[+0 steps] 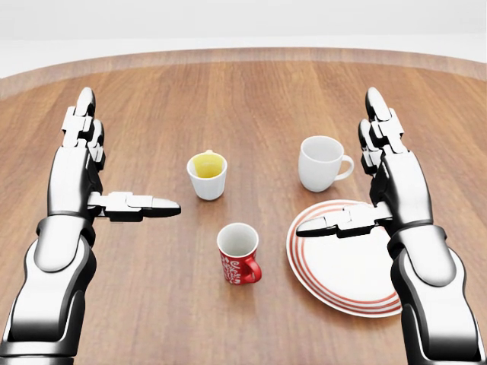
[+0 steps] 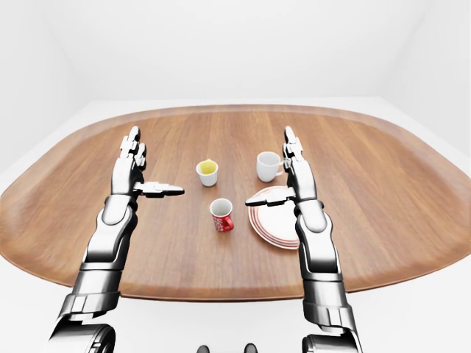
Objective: Pick up the red mug and put it on the plate
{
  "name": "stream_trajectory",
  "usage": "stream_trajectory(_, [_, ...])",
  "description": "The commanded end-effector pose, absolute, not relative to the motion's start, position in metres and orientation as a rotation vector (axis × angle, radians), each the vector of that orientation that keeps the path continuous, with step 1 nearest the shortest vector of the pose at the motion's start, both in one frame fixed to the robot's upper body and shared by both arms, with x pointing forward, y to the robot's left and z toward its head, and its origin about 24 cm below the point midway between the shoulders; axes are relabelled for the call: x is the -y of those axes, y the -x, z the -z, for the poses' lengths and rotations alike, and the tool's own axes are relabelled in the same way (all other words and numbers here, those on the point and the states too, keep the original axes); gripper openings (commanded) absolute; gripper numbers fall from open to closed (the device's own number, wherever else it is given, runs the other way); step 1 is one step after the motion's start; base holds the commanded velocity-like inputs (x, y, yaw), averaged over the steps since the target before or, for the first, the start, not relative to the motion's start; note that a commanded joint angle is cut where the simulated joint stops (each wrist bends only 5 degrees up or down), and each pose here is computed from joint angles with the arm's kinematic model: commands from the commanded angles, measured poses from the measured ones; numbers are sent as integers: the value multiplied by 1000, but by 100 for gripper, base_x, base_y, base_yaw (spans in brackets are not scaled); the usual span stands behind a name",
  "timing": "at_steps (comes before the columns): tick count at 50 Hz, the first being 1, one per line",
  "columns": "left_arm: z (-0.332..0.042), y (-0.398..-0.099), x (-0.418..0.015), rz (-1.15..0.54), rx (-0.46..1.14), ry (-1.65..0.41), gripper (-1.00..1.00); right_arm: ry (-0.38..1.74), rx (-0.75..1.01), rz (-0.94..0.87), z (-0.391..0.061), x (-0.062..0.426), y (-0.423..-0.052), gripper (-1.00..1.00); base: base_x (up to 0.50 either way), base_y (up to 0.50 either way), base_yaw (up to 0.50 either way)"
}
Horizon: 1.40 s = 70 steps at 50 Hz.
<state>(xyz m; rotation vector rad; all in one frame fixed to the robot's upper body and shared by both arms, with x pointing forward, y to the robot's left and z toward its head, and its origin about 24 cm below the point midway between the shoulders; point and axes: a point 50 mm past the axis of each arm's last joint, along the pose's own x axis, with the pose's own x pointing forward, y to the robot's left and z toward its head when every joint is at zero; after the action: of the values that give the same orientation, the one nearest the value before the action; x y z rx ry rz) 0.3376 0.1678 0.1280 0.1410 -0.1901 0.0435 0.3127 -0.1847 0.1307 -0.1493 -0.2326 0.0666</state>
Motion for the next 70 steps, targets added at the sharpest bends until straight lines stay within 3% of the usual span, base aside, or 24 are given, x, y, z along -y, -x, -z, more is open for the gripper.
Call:
stream_trajectory(1, [-129, -338, -167, -42, 195, -142, 100, 152, 236, -69, -132, 184, -312, 100, 20, 0, 0])
stream_trajectory(70, [-131, -335, -166, -41, 208, -144, 100, 178, 235, -80, -131, 182, -312, 100, 20, 0, 0])
